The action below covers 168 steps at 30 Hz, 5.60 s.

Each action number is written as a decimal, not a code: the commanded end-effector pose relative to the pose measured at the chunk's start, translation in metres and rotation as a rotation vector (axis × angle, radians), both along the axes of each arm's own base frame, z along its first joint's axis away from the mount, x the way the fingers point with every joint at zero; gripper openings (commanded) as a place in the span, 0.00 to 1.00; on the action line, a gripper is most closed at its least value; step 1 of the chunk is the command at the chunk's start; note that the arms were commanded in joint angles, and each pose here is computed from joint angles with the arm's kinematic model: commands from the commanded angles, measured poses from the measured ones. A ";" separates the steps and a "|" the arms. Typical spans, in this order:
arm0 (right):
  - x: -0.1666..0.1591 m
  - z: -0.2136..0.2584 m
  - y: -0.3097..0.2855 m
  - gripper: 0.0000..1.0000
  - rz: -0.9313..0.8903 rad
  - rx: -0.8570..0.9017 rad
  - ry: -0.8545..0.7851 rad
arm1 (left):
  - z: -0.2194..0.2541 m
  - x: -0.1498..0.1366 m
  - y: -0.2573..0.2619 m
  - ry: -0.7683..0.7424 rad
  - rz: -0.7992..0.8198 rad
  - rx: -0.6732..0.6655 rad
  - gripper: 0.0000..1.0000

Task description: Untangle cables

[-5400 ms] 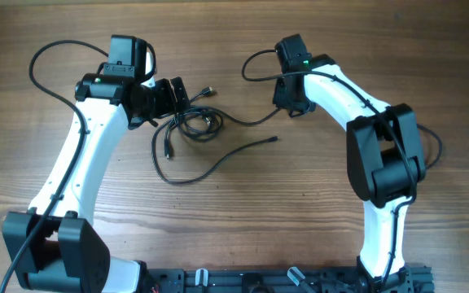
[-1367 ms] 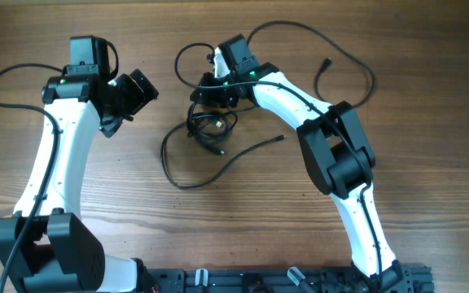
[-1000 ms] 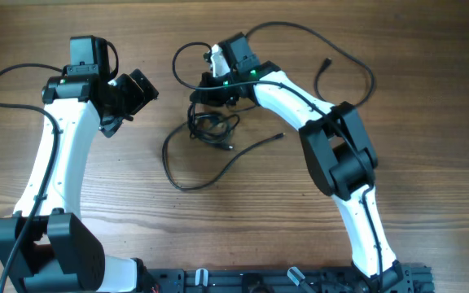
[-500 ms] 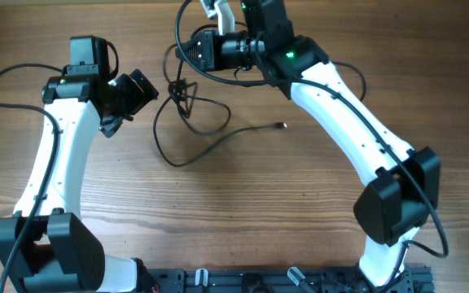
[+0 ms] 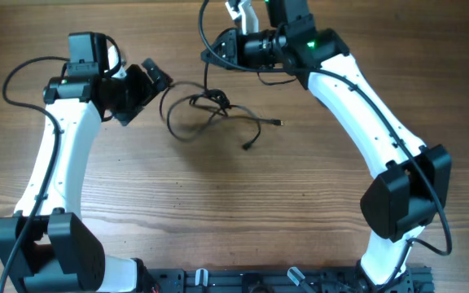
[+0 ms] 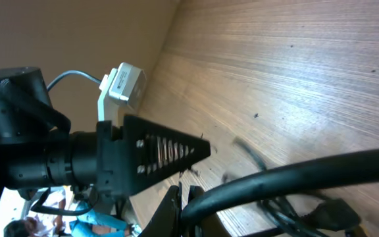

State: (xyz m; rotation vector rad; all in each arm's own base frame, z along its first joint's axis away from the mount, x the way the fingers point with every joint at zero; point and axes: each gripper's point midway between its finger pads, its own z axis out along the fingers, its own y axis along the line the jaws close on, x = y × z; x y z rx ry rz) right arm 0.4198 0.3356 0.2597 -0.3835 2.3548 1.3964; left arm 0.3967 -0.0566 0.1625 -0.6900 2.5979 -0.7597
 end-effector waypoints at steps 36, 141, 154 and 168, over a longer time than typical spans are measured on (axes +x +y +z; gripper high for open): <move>0.003 -0.001 -0.016 0.04 -0.008 -0.007 0.028 | -0.030 0.023 -0.076 -0.076 0.088 -0.233 0.98; 0.004 -0.293 -0.240 0.10 -0.150 -0.978 0.324 | -0.020 -0.027 -0.017 -0.106 0.082 0.288 1.00; 0.036 -0.224 -0.243 0.04 -0.313 -0.833 0.253 | -0.020 -0.027 -0.017 -0.105 0.082 0.288 1.00; 0.061 -0.029 -0.462 0.04 -1.055 -0.558 0.056 | -0.022 -0.029 -0.017 -0.095 0.080 0.290 1.00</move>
